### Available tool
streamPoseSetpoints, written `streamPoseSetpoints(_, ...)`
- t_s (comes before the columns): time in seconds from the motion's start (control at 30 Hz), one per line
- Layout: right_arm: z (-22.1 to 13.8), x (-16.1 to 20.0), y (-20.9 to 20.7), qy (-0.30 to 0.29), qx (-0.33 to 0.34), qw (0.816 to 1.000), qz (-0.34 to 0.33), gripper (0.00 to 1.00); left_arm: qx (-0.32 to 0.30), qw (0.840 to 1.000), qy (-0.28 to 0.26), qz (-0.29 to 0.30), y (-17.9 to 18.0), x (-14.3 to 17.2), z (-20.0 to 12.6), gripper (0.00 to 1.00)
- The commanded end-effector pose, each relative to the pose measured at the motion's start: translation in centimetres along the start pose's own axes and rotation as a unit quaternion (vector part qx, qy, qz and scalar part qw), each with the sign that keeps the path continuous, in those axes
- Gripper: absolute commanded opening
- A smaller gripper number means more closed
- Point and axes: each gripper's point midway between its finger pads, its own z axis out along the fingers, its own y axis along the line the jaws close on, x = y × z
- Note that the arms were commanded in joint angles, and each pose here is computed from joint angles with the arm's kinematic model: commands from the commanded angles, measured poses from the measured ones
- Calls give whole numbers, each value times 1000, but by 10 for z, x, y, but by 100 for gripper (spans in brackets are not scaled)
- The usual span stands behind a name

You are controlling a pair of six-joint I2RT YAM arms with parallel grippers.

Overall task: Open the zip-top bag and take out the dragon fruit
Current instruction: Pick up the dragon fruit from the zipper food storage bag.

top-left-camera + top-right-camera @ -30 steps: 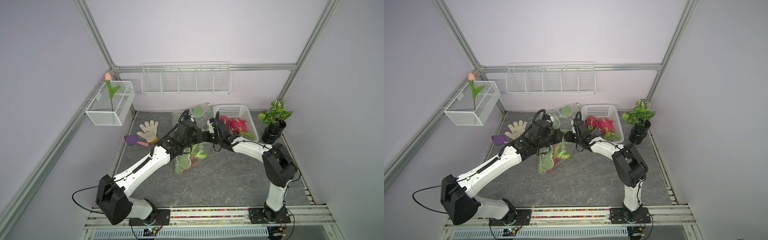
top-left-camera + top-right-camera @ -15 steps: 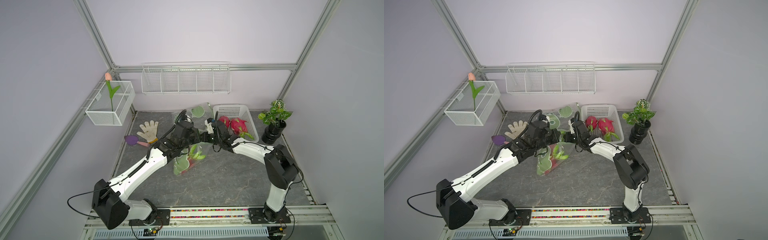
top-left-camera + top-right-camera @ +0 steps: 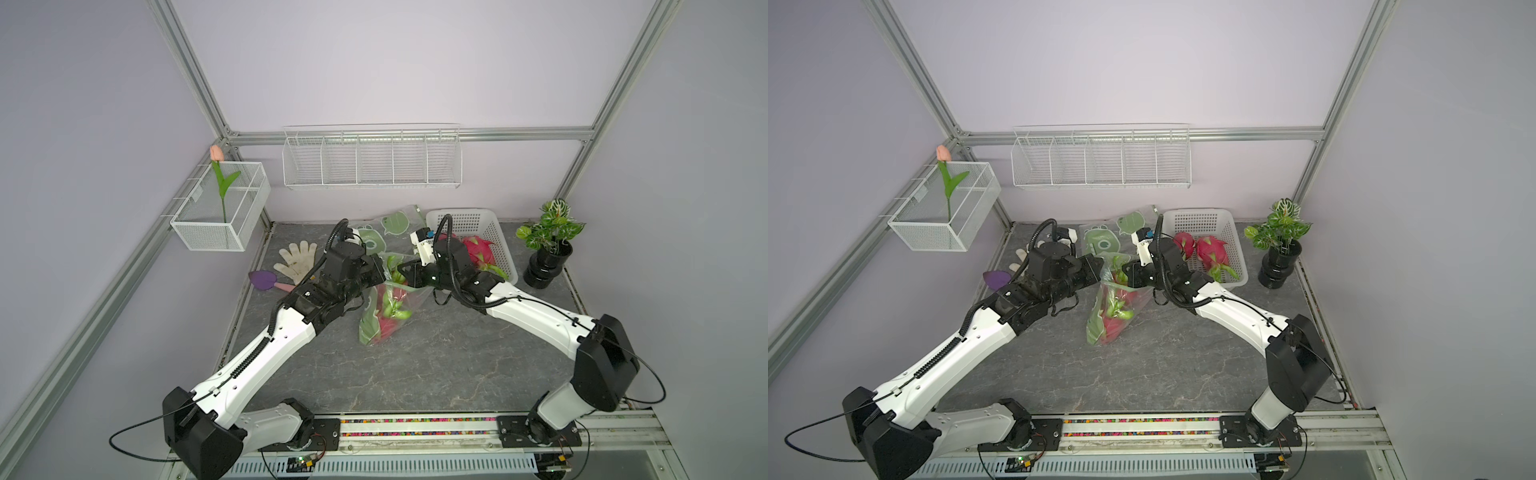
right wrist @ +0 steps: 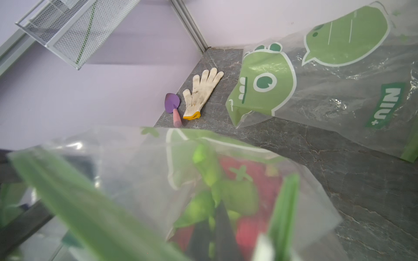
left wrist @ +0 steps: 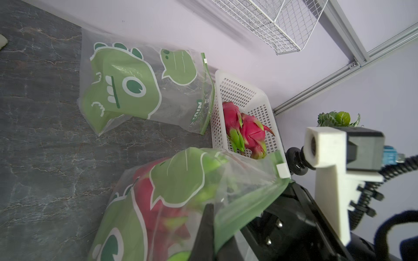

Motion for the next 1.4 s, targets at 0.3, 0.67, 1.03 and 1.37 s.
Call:
streamPoseSetpoints(0.3,-55,-28,35,-25,-21,996,-81,7,-29,999,-13,7,19,-8,-9,1)
streamPoseSetpoints(0.67,-89,-56,52,-62,-18,992,-108,7,19,999,0,46,1,-6,-9,2)
streamPoseSetpoints(1.03,-116,-94,62,-116,-8,989,-86,7,43,995,14,90,-7,-2,-14,2)
streamPoseSetpoints(1.37,-133,-107,87,-149,-78,984,-61,7,33,996,15,84,-2,0,-15,2)
